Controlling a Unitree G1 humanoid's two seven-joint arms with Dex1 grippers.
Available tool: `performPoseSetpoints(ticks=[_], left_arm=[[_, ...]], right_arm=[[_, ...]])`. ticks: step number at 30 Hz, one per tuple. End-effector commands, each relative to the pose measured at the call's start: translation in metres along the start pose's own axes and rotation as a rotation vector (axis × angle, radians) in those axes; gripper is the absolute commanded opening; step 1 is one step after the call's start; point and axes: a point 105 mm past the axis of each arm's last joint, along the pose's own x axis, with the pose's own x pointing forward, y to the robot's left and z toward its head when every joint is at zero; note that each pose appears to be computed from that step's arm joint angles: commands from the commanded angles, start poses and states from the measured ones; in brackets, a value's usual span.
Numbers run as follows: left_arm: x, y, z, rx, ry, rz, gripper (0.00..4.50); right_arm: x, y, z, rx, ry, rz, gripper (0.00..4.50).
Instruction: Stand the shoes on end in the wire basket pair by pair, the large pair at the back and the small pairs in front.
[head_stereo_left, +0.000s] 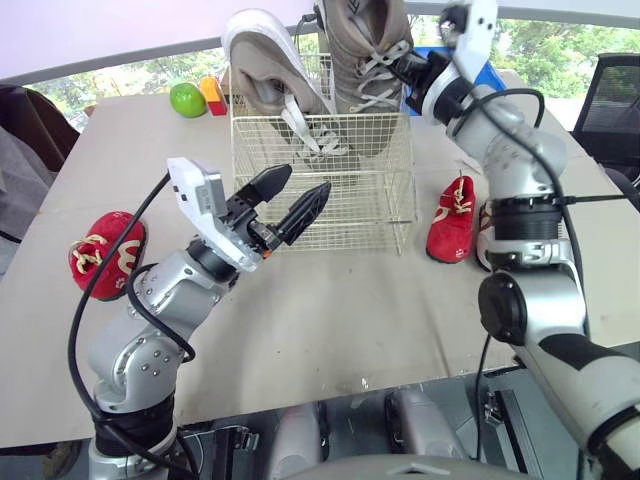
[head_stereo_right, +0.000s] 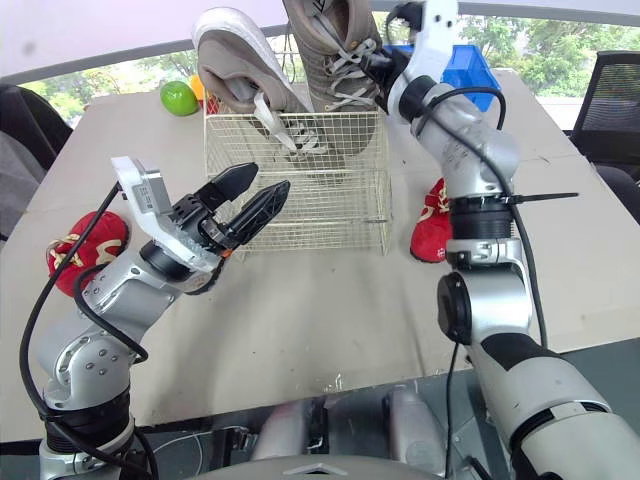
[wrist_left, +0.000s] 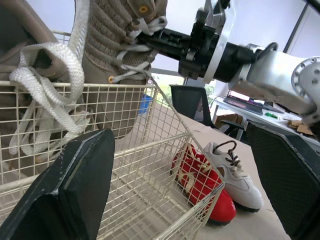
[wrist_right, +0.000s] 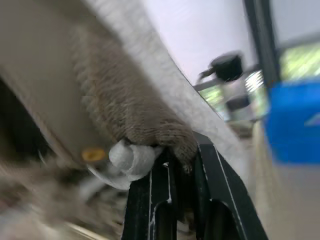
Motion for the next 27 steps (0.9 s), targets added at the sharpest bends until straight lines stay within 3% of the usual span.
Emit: performPoseSetpoints(ticks=[1,7,9,13,18,22,27], left_arm=[[0.000,-0.003,0.012,0.042,-0.041,-0.017,4.50],[0.000,-0.001,0.012,0.046,-0.038,-0.021,4.50],[0.000,-0.001,0.012,0.047,-0.037,-0.022,4.50],[-0.002,-0.002,0.011,0.048,-0.032,-0.017,4.50],[-0.007,0.000,0.009,0.048,-0.027,0.014,4.50],[-0.009,0.008,0.012,0.067,-0.035,0.079,4.50],[0.003,0.047,0.036,0.132,-0.094,0.293,4.50]], right_arm=[[0.002,0.010,-0.061,-0.076,0.195,0.025,0.04],[0.001,0.006,-0.072,-0.139,0.217,0.051,0.04],[-0.001,0.002,-0.076,-0.135,0.232,0.050,0.55],[-0.008,-0.003,-0.075,-0.195,0.226,0.073,2.01],[-0.034,0.003,-0.054,-0.276,0.156,0.188,4.42],[-0.063,0.012,-0.030,-0.279,0.088,0.288,4.42],[-0.102,0.041,-0.008,-0.388,-0.022,0.497,4.42]])
